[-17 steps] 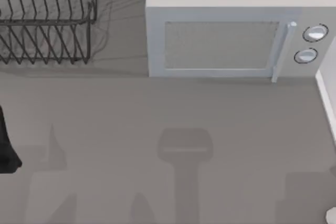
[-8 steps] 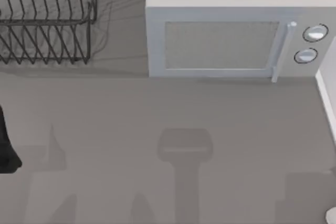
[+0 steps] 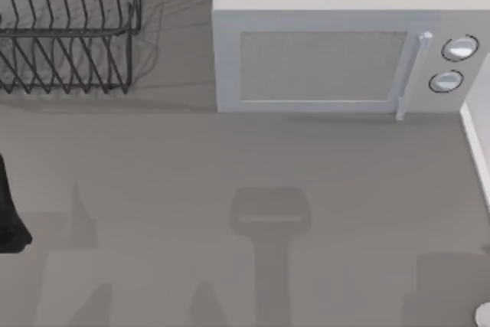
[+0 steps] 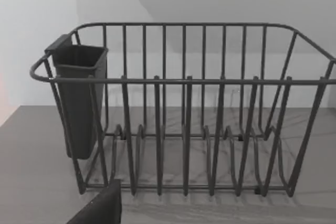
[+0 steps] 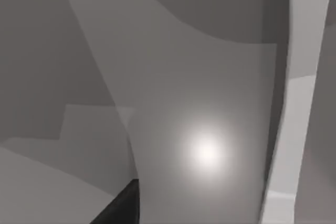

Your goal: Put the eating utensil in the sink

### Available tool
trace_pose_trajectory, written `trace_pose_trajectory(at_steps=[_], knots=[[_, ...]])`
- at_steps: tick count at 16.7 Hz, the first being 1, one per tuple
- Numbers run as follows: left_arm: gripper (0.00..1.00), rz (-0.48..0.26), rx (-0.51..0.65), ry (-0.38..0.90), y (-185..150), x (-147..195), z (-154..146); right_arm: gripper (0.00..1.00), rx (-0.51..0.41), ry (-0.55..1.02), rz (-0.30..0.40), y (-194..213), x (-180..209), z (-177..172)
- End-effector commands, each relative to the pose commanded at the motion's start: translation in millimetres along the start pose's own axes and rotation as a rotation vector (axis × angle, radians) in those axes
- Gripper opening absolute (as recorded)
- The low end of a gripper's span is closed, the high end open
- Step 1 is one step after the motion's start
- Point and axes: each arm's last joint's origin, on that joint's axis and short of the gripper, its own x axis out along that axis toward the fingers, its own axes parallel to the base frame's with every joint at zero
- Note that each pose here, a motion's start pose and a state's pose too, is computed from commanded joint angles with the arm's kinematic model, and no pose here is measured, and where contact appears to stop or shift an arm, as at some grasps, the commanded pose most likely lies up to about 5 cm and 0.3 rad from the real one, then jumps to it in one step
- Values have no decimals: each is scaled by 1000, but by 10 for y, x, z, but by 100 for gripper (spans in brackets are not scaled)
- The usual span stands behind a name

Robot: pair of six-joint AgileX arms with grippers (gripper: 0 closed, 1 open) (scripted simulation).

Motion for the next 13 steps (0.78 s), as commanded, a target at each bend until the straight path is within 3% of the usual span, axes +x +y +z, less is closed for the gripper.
trace_pose_trajectory(at_steps=[2, 9, 10, 13], knots=[[100, 0, 0, 0, 0, 0, 0, 0, 0, 0, 0, 0, 0, 0], [100, 0, 0, 0, 0, 0, 0, 0, 0, 0, 0, 0, 0, 0], [100, 0, 0, 0, 0, 0, 0, 0, 47, 31, 1, -14, -216, 2], [100, 0, 0, 0, 0, 0, 0, 0, 44, 32, -2, -43, -302, -14]])
